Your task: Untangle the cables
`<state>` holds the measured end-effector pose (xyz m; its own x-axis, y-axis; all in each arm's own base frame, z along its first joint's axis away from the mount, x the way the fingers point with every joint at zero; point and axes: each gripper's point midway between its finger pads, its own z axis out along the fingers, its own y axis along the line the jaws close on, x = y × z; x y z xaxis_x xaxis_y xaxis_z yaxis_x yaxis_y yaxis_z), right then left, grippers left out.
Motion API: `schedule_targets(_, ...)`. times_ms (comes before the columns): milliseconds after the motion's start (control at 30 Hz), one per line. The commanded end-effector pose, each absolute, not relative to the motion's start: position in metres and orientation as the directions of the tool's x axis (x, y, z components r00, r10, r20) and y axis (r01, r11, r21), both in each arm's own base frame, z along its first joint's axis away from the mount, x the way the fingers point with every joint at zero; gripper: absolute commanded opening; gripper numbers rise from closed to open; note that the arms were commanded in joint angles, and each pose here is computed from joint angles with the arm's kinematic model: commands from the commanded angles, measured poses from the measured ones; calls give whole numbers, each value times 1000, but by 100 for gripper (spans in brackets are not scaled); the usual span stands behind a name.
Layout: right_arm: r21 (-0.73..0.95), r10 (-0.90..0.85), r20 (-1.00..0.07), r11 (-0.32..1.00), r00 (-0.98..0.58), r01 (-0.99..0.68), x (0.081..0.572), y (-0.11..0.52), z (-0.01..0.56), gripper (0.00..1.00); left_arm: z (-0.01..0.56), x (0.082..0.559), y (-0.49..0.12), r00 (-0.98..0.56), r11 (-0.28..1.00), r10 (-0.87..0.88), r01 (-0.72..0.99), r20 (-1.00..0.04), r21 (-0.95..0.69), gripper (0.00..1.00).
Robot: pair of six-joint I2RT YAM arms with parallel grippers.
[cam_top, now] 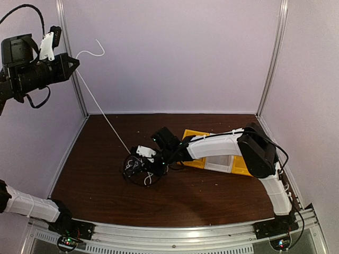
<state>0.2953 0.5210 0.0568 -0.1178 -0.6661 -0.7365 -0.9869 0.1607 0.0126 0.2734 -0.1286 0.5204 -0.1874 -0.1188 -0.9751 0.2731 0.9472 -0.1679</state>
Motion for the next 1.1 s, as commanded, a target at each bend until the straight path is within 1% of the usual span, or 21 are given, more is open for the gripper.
schedule_targets(0,71,-769,-606,202,-204,-977,285,495,-1,0,606,252,-110,55,934,-213,303,-975,-187,0)
schedule_targets(100,81,-770,-602,205,-212,-975,284,495,-4,0,630,238,-108,121,913,-257,355,-959,-200,0)
schedule_targets(133,89,-770,-600,206,-218,-974,284,495,-6,2,635,234,-109,133,905,-268,374,-954,-202,0)
schedule_targets(167,100,-768,-601,202,-221,-974,282,496,-5,8,641,231,-111,144,895,-282,395,-949,-206,0)
schedule_targets(200,116,-767,-603,188,-220,-975,279,497,-3,18,642,230,-113,142,887,-289,411,-947,-209,0)
schedule_targets(267,139,-758,-617,161,-213,-977,274,498,7,44,635,233,-120,116,878,-291,427,-950,-216,0)
schedule_targets(300,148,-751,-628,145,-206,-978,271,497,15,51,629,235,-122,98,875,-290,430,-952,-223,0)
schedule_targets(333,152,-744,-638,131,-199,-980,269,496,24,55,620,239,-125,76,875,-289,426,-954,-231,0)
schedule_targets(433,146,-713,-677,113,-182,-983,270,486,58,60,590,247,-126,16,883,-276,398,-961,-247,0)
schedule_targets(567,118,-656,-739,100,-155,-988,276,469,107,63,570,248,-116,12,908,-261,343,-965,-241,0)
schedule_targets(700,105,-619,-776,65,-122,-992,269,459,135,68,594,239,-100,81,924,-264,308,-961,-228,0)
schedule_targets(767,99,-603,-792,29,-96,-995,264,458,145,68,610,236,-96,111,926,-266,306,-958,-222,0)
schedule_targets(833,87,-580,-811,10,-77,-996,262,460,159,69,621,239,-98,106,928,-260,302,-960,-218,0)
schedule_targets(900,81,-541,-839,-25,-55,-996,258,464,179,71,627,246,-110,94,921,-251,331,-963,-207,0)
schedule_targets(967,66,-503,-864,-48,-33,-997,257,472,198,77,625,254,-126,72,904,-244,378,-967,-200,0)
schedule_targets(1067,25,-484,-875,-77,15,-997,258,488,211,78,617,261,-136,49,894,-241,400,-969,-202,0)
